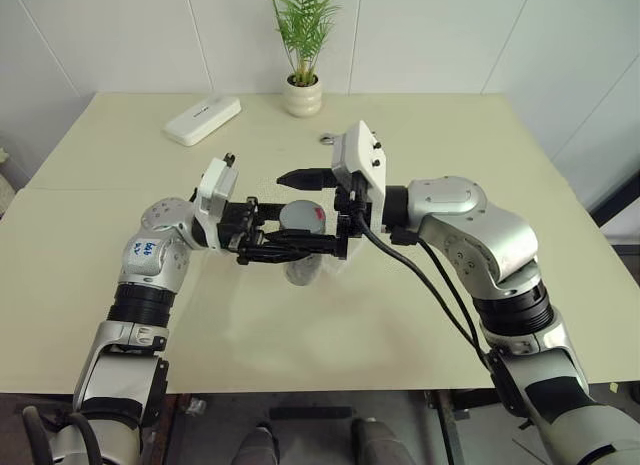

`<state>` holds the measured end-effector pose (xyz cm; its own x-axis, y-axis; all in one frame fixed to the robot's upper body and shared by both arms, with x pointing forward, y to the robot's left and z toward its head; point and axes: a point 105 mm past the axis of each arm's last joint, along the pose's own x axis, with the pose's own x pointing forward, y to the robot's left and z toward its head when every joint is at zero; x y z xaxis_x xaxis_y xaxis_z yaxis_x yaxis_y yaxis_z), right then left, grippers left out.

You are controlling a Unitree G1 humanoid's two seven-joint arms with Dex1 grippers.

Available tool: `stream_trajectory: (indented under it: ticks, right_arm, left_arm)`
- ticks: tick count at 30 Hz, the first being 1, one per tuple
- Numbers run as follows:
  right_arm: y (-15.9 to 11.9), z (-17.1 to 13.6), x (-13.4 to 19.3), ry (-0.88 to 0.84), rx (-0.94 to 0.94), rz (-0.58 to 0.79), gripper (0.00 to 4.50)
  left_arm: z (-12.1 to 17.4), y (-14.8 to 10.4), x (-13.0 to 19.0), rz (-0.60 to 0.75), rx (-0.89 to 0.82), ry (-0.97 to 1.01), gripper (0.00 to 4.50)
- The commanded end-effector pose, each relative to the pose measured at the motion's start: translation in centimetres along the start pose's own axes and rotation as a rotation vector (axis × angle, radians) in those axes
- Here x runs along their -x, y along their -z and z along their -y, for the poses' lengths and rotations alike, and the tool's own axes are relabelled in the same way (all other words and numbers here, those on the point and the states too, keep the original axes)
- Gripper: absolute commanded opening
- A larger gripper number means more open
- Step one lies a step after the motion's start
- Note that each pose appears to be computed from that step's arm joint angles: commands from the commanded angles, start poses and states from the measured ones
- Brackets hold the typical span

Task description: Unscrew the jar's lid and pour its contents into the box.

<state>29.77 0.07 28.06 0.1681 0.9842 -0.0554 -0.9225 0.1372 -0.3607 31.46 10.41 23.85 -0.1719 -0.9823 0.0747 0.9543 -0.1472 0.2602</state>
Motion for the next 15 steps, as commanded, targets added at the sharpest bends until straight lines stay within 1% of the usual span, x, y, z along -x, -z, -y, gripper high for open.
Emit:
stream_trajectory:
  ticks: [1,9,15]
  right_arm:
    - [-0.9,1.3,2.1,0.083,0.027,0.010,4.50]
    - [-1.0,0.9,3.5,0.089,0.029,-0.010,4.50]
    - [-1.0,-0.4,3.9,0.048,0.020,-0.020,4.50]
  left_arm:
    - [1.3,-1.1,0.5,0.006,-0.047,0.098,2.60]
    - [1.0,-1.1,0.8,-0.003,-0.048,0.080,2.60]
    - [0.8,-1.0,0.8,-0.004,-0.049,0.073,2.60]
